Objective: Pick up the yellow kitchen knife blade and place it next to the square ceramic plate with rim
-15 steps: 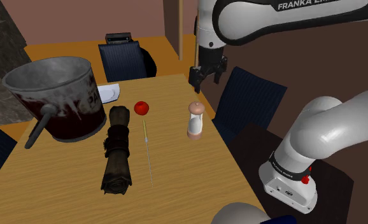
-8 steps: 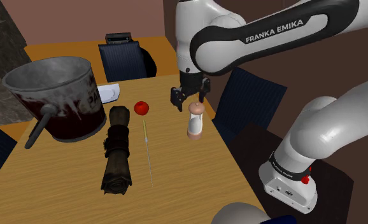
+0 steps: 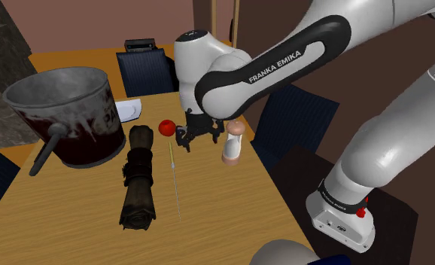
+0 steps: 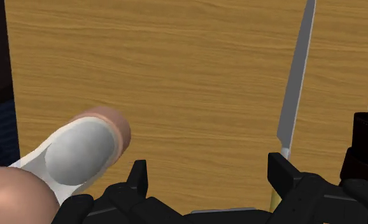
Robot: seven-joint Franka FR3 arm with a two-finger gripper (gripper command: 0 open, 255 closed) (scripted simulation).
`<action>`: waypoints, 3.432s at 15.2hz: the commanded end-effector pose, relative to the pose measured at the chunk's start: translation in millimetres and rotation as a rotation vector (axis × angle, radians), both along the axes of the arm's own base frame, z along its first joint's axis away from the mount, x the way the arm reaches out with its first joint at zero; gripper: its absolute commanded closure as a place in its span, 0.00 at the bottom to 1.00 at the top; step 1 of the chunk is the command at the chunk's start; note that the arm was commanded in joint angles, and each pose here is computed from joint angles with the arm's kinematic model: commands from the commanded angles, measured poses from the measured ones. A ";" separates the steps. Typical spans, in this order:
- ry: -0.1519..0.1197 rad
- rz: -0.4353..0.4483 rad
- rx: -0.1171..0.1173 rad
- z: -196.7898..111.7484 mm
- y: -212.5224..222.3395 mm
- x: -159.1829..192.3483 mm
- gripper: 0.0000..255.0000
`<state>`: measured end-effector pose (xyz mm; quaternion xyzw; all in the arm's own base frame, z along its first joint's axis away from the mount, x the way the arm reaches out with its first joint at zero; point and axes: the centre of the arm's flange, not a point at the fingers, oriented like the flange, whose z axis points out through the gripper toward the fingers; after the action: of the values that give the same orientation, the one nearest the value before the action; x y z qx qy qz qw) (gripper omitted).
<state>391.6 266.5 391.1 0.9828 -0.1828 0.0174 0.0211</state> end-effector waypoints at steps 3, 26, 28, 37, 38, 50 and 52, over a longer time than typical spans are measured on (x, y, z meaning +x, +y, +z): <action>0.003 -0.057 0.017 -35.0 35.9 20.9 0.00; 0.005 -0.137 0.039 -123.6 87.2 54.3 1.00; 0.005 -0.137 0.039 -117.6 85.4 53.3 1.00; 0.005 -0.137 0.039 -112.0 87.9 53.1 1.00; 0.005 -0.137 0.039 -106.7 87.9 53.1 1.00; 0.005 -0.137 0.039 -43.3 87.9 53.1 1.00; 0.005 -0.137 0.039 -32.8 87.9 53.1 1.00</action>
<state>444.2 354.7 353.8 0.9682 -0.2499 0.0101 0.0035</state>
